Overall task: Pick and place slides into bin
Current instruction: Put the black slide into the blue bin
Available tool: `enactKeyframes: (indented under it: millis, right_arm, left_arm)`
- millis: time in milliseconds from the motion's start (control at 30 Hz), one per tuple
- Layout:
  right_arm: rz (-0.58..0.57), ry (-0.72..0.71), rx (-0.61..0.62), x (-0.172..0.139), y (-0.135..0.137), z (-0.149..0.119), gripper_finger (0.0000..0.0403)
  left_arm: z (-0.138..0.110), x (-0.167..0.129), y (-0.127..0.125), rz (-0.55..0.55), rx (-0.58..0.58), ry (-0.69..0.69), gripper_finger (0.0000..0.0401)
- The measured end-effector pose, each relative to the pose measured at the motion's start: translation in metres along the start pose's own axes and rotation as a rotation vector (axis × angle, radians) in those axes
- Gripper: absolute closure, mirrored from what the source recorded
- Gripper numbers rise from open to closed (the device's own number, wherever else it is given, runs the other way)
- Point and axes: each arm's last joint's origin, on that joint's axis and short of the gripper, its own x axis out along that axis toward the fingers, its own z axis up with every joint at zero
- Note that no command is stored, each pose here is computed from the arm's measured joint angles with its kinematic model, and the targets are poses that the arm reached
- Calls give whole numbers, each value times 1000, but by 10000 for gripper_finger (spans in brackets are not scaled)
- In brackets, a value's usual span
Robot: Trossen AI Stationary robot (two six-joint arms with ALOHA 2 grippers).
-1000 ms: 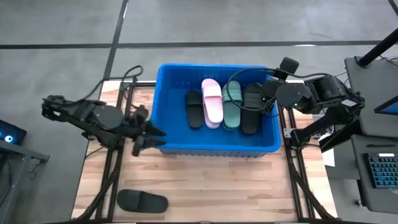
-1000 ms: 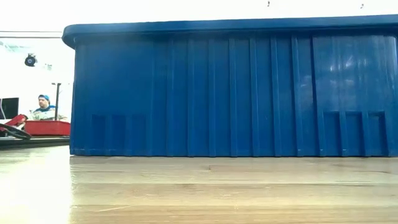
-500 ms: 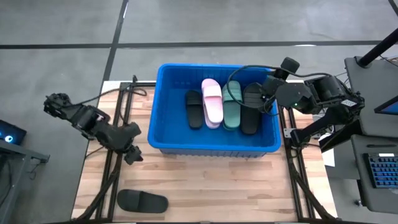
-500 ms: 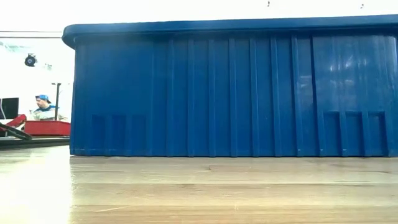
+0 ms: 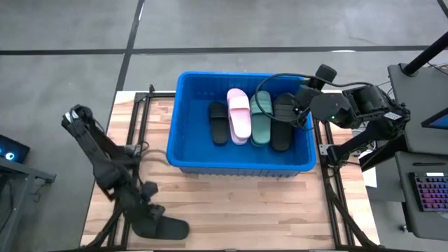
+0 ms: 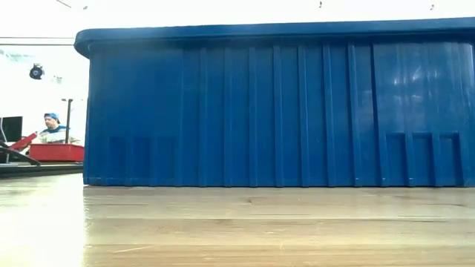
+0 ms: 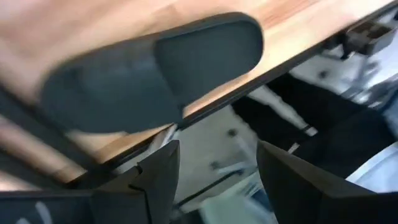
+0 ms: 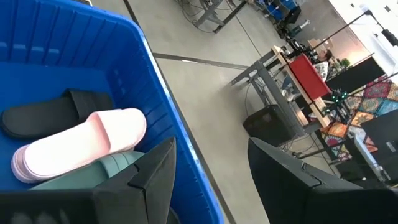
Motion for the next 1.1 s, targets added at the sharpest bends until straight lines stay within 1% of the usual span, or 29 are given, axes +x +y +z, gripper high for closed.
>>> enactKeyframes:
  millis: [100, 133, 233, 300, 400, 600, 733, 833, 900, 1000, 1100]
  right_arm:
    - [0, 0, -33, 0, 0, 0, 211]
    - [0, 0, -42, 0, 0, 0, 211]
    - [0, 0, -61, 0, 0, 0, 211]
    - [0, 0, -62, 0, 0, 0, 211]
    - [0, 0, -69, 0, 0, 0, 211]
    - [-1, 0, -81, 0, 0, 0, 211]
    - [0, 0, -81, 0, 0, 0, 211]
    - [0, 0, -81, 0, 0, 0, 211]
    - [0, 0, -80, 0, 0, 0, 211]
    - [0, 1, -69, 0, 0, 0, 211]
    - [0, 1, -63, 0, 0, 0, 211]
  left_arm:
    - [-10, 25, 6, -82, -61, -50, 203]
    - [-12, 31, 8, -91, -94, -50, 203]
    - [-14, 46, 10, -55, -113, -33, 203]
    - [-13, 52, 10, -25, -107, -58, 203]
    - [-15, 58, 7, -11, -112, -65, 203]
    - [-17, 67, 3, 40, -162, -108, 203]
    - [-21, 63, -5, 119, -182, -161, 203]
    - [-27, 55, -17, 164, -186, -199, 203]
    - [-29, 52, -23, 213, -195, -234, 203]
    - [-32, 55, -33, 322, -220, -262, 203]
    - [-34, 71, -40, 444, -248, -208, 203]
